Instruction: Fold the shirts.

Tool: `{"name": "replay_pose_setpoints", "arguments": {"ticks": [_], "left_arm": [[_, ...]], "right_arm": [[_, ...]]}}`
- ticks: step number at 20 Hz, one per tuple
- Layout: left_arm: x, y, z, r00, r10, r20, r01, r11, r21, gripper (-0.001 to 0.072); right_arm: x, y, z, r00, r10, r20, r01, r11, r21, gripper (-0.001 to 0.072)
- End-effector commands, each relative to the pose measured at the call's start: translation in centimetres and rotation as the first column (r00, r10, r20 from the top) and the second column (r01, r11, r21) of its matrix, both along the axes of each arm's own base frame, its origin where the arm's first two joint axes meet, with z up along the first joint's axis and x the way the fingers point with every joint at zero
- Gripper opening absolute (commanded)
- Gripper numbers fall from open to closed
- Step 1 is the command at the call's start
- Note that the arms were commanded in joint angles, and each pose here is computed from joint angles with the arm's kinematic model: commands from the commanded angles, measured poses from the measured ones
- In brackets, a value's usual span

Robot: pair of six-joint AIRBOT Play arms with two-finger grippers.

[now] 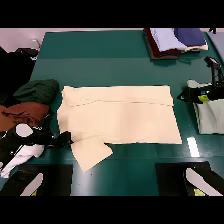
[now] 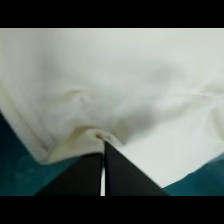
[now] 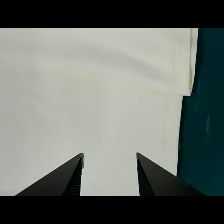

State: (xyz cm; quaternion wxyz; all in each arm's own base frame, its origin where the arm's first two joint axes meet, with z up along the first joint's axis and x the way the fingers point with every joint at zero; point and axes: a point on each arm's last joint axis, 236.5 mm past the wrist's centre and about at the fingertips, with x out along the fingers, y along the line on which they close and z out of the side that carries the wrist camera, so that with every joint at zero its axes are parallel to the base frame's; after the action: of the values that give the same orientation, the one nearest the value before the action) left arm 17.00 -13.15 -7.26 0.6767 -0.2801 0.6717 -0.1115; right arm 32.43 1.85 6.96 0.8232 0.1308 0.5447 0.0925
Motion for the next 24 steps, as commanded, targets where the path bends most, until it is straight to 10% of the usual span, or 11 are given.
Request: {"name": "replay_pose_setpoints", "arguments": {"ticks": [1,5,7,15,21,24], "left_arm": [[-0.5,-1.7,1.6,0.998,-0.066,0.016,0.067,0.995,-0.081,0.0023],[0.7,-0.8,3.6,0.987,-0.144,0.075,0.145,0.989,-0.02,0.0022],[1.4,-0.8,4.4,0.982,-0.156,0.108,0.159,0.987,-0.013,0.0022],[2.3,-0.6,4.5,0.981,-0.14,0.137,0.142,0.99,-0.003,0.0023],[1.4,0.4,5.4,0.96,-0.243,0.14,0.236,0.97,0.061,0.0021],[-0.3,1.9,7.1,0.958,-0.242,0.156,0.223,0.966,0.134,0.0021]], "right_arm": [[-2.0,-0.8,-0.7,0.997,0.014,-0.078,-0.014,1.0,0.001,0.0389],[-8.1,-5.7,-5.5,0.945,-0.1,-0.31,0.088,0.995,-0.052,0.0394],[-12.4,-7.2,-9.5,0.88,-0.164,-0.446,0.166,0.986,-0.037,0.0578],[-15.6,-2.7,-16.8,0.776,-0.133,-0.616,0.284,0.946,0.154,0.051],[-12.3,0.3,-13.9,0.876,0.027,-0.481,0.039,0.991,0.127,0.0022],[-13.3,-1.0,-10.6,0.899,0.065,-0.433,-0.065,0.998,0.013,0.0017]]}}
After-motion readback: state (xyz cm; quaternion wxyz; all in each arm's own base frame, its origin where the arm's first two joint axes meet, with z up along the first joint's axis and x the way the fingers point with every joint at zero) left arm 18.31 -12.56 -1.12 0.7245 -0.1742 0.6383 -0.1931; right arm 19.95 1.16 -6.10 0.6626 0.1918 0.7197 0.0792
